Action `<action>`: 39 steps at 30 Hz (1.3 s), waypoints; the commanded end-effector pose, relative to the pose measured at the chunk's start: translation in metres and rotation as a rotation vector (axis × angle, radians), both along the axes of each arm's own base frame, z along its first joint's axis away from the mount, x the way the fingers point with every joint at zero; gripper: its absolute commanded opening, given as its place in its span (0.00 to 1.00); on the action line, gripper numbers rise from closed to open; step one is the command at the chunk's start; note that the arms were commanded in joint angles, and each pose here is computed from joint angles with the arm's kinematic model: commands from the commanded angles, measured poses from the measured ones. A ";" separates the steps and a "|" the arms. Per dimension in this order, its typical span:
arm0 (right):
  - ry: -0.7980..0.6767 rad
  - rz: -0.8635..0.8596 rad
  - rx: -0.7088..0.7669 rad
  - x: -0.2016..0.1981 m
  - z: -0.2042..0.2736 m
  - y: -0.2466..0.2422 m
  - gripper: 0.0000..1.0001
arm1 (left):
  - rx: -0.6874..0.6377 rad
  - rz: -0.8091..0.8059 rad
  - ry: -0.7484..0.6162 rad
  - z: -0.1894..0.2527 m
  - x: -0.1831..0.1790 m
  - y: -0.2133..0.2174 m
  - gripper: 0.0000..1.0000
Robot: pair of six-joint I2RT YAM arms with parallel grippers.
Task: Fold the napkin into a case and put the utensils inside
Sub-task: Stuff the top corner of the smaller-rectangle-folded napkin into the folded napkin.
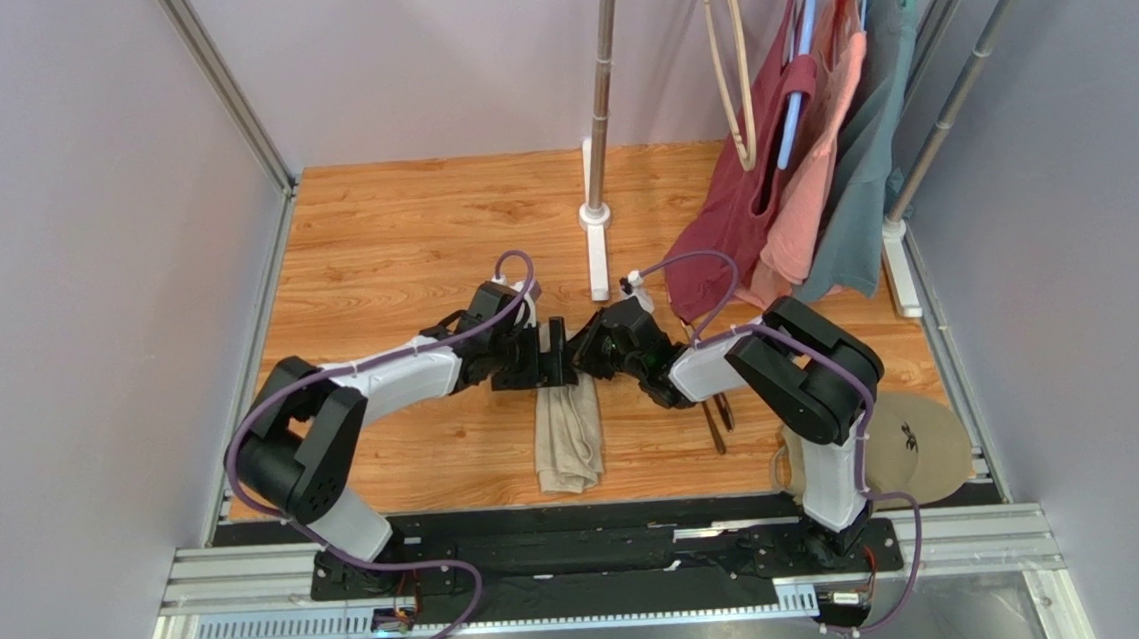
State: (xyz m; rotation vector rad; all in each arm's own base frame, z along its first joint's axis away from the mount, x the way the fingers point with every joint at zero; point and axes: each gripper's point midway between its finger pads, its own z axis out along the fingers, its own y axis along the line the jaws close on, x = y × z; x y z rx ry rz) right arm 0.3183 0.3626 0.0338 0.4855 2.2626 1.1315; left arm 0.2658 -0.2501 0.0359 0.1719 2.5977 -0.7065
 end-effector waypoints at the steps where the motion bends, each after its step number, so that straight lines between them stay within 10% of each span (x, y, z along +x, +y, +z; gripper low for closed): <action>1: -0.013 0.141 0.028 -0.022 0.008 0.027 0.02 | -0.014 0.096 -0.010 -0.008 0.031 -0.014 0.88; 9: -0.023 0.194 -0.001 -0.022 0.009 0.030 0.06 | 0.032 0.144 0.004 -0.014 0.029 -0.002 0.49; 18: -0.050 0.253 0.015 -0.020 0.018 0.019 0.36 | -0.010 0.132 0.012 -0.014 0.021 -0.004 0.23; 33: -0.144 0.367 0.094 -0.031 0.048 0.005 0.53 | -0.084 0.193 0.061 -0.012 0.009 -0.001 0.00; 39: -0.133 0.365 0.123 -0.027 0.044 0.007 0.44 | -0.154 0.207 0.057 -0.010 0.009 -0.008 0.00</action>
